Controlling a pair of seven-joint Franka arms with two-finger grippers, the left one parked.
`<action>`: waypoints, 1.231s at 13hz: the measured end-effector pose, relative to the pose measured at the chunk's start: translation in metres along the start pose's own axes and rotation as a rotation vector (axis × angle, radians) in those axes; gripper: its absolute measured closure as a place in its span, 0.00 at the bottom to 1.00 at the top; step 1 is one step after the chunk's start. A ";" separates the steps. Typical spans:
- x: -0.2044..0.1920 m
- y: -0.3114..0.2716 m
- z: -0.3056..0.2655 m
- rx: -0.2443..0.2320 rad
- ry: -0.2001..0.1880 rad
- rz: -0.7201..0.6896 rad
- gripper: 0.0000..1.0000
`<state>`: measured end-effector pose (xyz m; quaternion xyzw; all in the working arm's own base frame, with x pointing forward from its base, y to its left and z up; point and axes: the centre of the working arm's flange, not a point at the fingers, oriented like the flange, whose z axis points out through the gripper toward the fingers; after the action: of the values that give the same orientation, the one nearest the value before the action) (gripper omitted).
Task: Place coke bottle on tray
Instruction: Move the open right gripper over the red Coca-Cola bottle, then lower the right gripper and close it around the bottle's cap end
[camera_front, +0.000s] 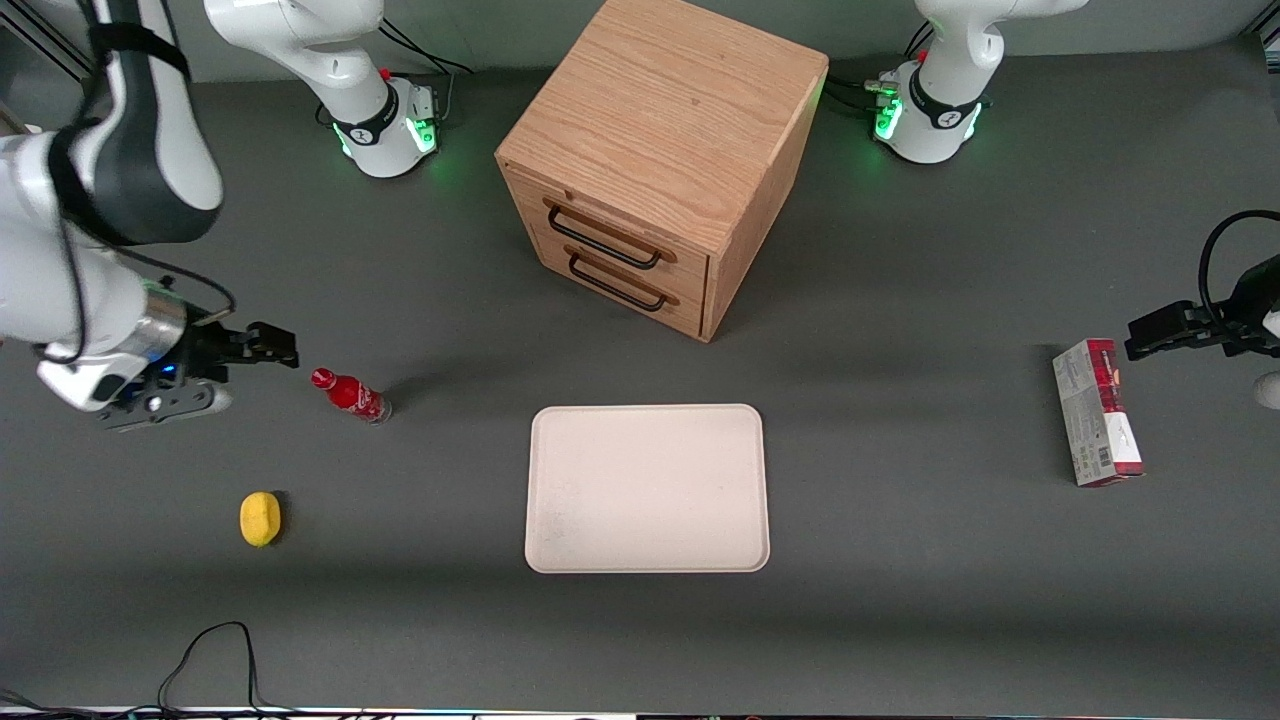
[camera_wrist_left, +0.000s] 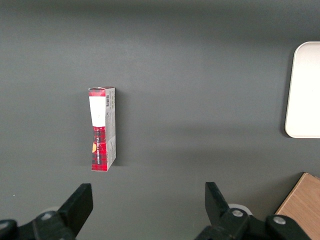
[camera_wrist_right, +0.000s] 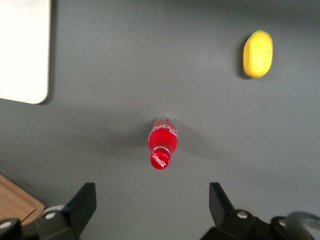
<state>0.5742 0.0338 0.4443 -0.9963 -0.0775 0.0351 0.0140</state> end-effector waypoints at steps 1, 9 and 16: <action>-0.009 0.000 0.022 -0.002 0.014 0.001 0.00; -0.030 0.000 0.109 -0.015 0.078 -0.014 0.00; -0.029 0.001 0.116 -0.014 0.070 -0.015 0.13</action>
<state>0.5372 0.0311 0.3311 -0.9964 -0.0845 -0.0006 0.0098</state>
